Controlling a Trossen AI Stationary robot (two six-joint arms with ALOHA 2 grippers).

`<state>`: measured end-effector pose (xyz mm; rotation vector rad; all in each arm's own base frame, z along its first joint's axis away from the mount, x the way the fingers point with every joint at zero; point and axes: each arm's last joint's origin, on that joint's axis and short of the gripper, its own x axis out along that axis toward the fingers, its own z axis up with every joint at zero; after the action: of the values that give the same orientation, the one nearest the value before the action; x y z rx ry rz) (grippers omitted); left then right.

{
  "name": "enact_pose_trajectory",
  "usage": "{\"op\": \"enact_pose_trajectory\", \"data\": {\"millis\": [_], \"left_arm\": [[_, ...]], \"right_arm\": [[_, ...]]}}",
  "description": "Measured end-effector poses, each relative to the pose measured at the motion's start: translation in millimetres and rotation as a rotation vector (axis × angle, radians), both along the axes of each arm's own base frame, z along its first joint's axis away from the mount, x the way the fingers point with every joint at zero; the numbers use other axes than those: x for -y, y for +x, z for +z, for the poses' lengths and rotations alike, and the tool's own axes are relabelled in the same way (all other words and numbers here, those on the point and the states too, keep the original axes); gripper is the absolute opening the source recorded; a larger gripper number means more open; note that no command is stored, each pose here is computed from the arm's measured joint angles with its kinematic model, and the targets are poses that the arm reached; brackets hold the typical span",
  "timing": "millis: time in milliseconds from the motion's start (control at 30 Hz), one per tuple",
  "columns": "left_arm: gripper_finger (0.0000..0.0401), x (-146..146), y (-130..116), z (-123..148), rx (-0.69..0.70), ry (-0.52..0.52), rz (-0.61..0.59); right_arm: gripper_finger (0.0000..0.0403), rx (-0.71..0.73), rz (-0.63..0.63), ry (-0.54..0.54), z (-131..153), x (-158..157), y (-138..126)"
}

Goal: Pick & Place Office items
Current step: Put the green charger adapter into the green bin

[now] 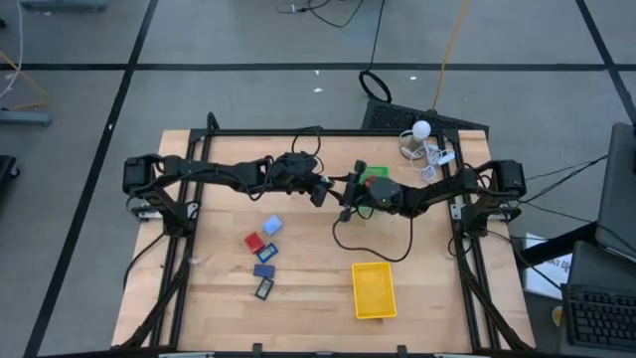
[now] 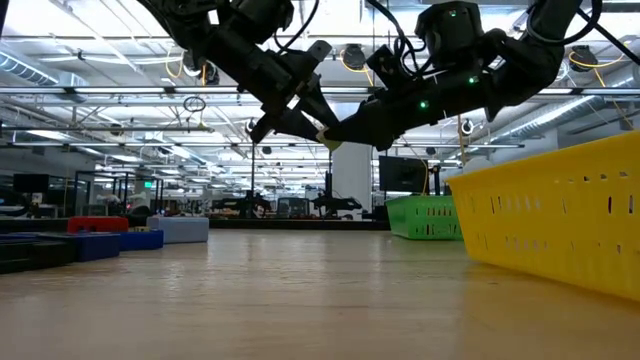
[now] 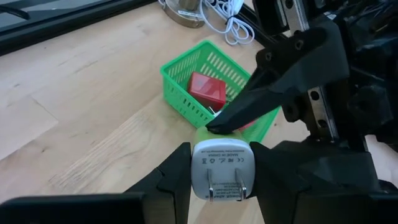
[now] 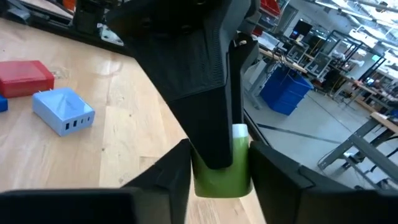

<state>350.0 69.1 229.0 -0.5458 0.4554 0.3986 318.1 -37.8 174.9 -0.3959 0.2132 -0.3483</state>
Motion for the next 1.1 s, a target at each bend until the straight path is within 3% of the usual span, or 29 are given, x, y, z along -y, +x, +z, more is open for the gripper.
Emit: {"op": "enact_pose_trajectory", "data": {"millis": [200,533,733,867,1000,1100], "left_arm": [[0.0139,0.0,0.1,0.0,0.003,-0.007,-0.011],[0.022,-3.3,0.7,7.8,0.032,0.127,-0.092],[0.0245,-14.9,-22.6,44.6,0.09,0.222,-0.139],[0.0254,-12.0,-47.7,69.0,0.091,0.35,-0.202],[0.0252,-2.3,-63.8,63.4,0.129,0.462,-0.282],[0.0248,1.1,-73.7,46.3,0.228,0.481,-0.327]], "right_arm": [[0.0116,-0.007,0.0,0.006,-0.7,0.1,-0.2],[0.0116,-0.033,-0.012,0.094,-6.3,-0.2,-1.2],[0.0115,-0.022,-0.042,0.161,4.7,3.6,-8.0],[0.0115,-0.021,-0.071,0.204,24.8,7.7,-21.5],[0.0115,0.015,-0.111,0.257,38.7,13.1,-45.9],[0.0115,0.041,-0.157,0.316,31.8,18.2,-68.1]]}}
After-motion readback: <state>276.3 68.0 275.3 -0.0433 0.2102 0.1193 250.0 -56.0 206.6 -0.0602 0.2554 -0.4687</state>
